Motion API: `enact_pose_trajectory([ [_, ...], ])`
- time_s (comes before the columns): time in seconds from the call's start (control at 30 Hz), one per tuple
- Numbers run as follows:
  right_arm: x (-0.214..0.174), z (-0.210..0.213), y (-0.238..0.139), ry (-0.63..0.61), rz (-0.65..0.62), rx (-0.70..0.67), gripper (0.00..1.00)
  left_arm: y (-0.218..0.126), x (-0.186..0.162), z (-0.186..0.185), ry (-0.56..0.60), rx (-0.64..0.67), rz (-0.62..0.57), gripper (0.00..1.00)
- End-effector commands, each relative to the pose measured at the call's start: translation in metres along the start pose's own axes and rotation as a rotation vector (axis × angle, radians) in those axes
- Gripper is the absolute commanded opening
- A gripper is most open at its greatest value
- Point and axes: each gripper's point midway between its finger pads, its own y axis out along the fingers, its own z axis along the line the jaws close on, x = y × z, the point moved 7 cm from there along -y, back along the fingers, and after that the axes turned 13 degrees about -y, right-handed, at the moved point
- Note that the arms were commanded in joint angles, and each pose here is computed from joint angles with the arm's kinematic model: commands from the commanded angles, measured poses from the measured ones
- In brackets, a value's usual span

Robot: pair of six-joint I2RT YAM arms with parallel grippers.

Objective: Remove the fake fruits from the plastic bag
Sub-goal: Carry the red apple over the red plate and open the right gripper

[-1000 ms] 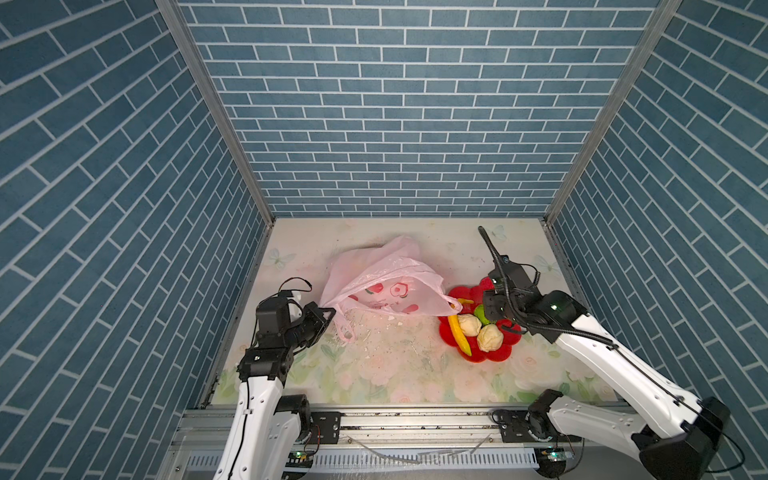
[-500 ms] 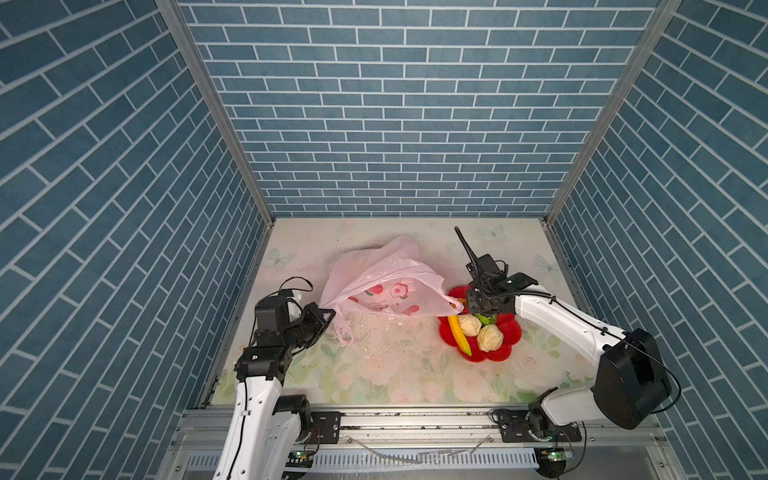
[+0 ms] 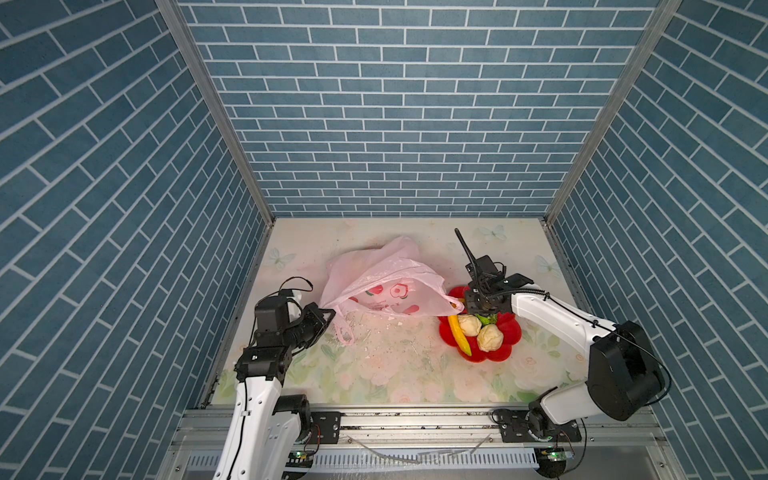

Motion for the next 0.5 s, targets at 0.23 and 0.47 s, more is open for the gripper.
enact_pose_trajectory([
  [0.23,-0.0164,-0.0024,0.0159,-0.003,0.046,-0.02,0.42,0.0006,-0.0022,0.0031,0.021,0.013,0.013,0.06],
  [0.47,-0.0159,-0.0027,0.0163,-0.001,0.04,-0.02,0.5,-0.0022,-0.0033,0.0014,0.036,0.028,0.02,0.15],
])
